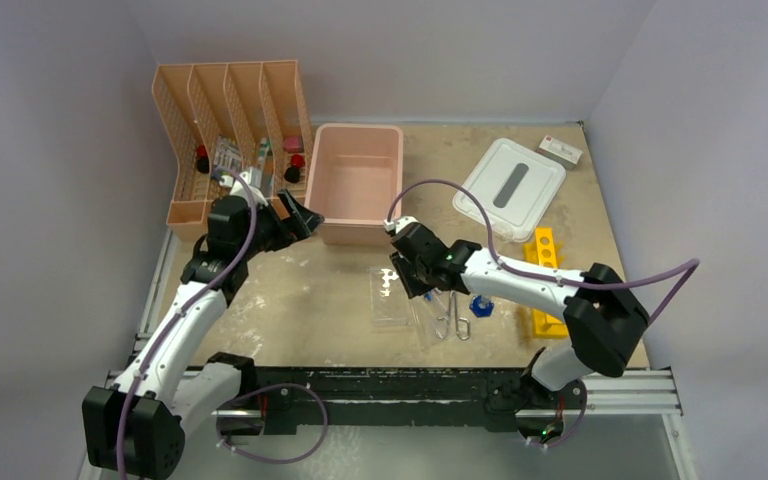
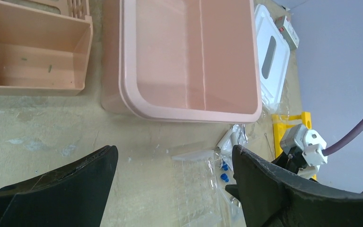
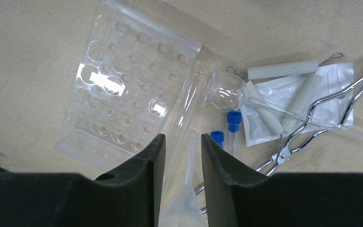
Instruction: Organize the chemistry lab equipment
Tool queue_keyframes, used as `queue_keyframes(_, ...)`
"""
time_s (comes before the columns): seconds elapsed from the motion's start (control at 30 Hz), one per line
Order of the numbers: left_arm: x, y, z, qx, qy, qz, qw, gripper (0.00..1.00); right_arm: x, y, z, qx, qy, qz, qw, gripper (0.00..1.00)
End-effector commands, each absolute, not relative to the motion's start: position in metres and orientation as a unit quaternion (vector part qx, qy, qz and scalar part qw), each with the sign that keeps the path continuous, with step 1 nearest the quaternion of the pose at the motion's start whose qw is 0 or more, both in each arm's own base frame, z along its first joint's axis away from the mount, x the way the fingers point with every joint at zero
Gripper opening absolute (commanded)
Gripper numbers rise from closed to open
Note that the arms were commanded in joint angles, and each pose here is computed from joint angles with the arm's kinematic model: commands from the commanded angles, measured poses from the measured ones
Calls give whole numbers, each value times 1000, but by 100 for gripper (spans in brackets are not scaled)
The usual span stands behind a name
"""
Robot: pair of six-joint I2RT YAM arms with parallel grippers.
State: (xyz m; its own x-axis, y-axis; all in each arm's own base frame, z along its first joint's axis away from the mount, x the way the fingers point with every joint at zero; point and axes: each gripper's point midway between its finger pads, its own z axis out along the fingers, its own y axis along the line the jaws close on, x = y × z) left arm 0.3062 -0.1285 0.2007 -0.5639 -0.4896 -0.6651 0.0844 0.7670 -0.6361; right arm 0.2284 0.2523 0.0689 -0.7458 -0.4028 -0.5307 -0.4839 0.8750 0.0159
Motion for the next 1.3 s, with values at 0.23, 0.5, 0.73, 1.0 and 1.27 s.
queue_keyframes(0.23,298,-127,201,-124,825,-313,454,89,216,275,47,-295,916,120,244,37)
queue_keyframes(0.5,296,-106,198,-154,835,-261,460,88,220,310,45,-346,893,132,255,40)
queue_keyframes(0.73,285,-68,190,-217,846,-167,458,88,213,353,47,-391,866,160,266,50)
queue_keyframes(1.0,251,-25,159,-364,837,-71,402,88,235,397,58,-387,846,192,313,59)
queue_keyframes(1.27,223,-35,121,-418,846,-80,321,87,252,445,78,-367,821,253,357,64)
